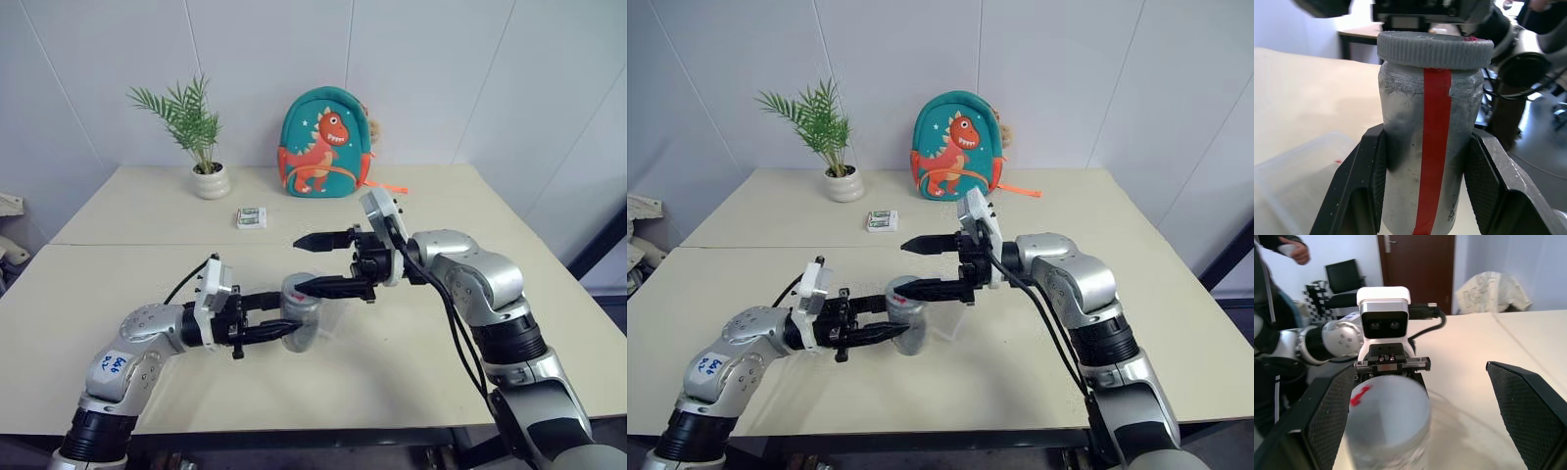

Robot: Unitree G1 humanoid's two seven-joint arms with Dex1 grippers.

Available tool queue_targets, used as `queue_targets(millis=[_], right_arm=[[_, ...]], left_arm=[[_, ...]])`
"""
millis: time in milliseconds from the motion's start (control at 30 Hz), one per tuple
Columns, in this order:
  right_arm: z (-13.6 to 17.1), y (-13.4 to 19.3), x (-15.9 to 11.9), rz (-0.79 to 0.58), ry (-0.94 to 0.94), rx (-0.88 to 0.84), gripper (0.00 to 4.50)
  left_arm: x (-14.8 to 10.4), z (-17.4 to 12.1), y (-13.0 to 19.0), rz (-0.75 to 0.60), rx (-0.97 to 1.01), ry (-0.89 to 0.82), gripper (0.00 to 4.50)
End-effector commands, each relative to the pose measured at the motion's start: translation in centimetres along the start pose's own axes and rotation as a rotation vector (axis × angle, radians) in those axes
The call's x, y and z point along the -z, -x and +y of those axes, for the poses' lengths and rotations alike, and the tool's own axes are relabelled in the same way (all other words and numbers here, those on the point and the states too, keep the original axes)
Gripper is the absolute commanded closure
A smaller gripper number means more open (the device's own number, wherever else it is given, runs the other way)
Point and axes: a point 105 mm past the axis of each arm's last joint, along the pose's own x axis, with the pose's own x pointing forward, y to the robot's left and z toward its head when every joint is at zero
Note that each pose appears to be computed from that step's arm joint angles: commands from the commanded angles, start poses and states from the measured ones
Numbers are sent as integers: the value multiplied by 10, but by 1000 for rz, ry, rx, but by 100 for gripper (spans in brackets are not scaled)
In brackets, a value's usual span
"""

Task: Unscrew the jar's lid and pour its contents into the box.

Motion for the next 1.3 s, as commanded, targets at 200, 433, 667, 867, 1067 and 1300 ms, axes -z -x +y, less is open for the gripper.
queue_targets(millis=[200, 433, 667, 867, 1067, 1300], right_arm=[[13, -21, -3, -31, 16, 47, 2], [-3, -27, -4, -41, 41, 117, 2], [-15, -19, 0, -39, 44, 154, 2], [-20, -3, 1, -37, 42, 175, 2], [-24, 13, 5, -17, 31, 202, 2], [-34, 40, 11, 14, 21, 267, 2]], left_arm=[[-7, 5, -5, -56, -66, -39, 262], [-6, 0, -14, -74, -43, -27, 262], [-5, -2, -15, -80, -38, -22, 262], [-6, -2, -14, -85, -46, -20, 262], [-6, -1, -14, -89, -49, -21, 262], [-7, -1, -13, -93, -52, -20, 262]])
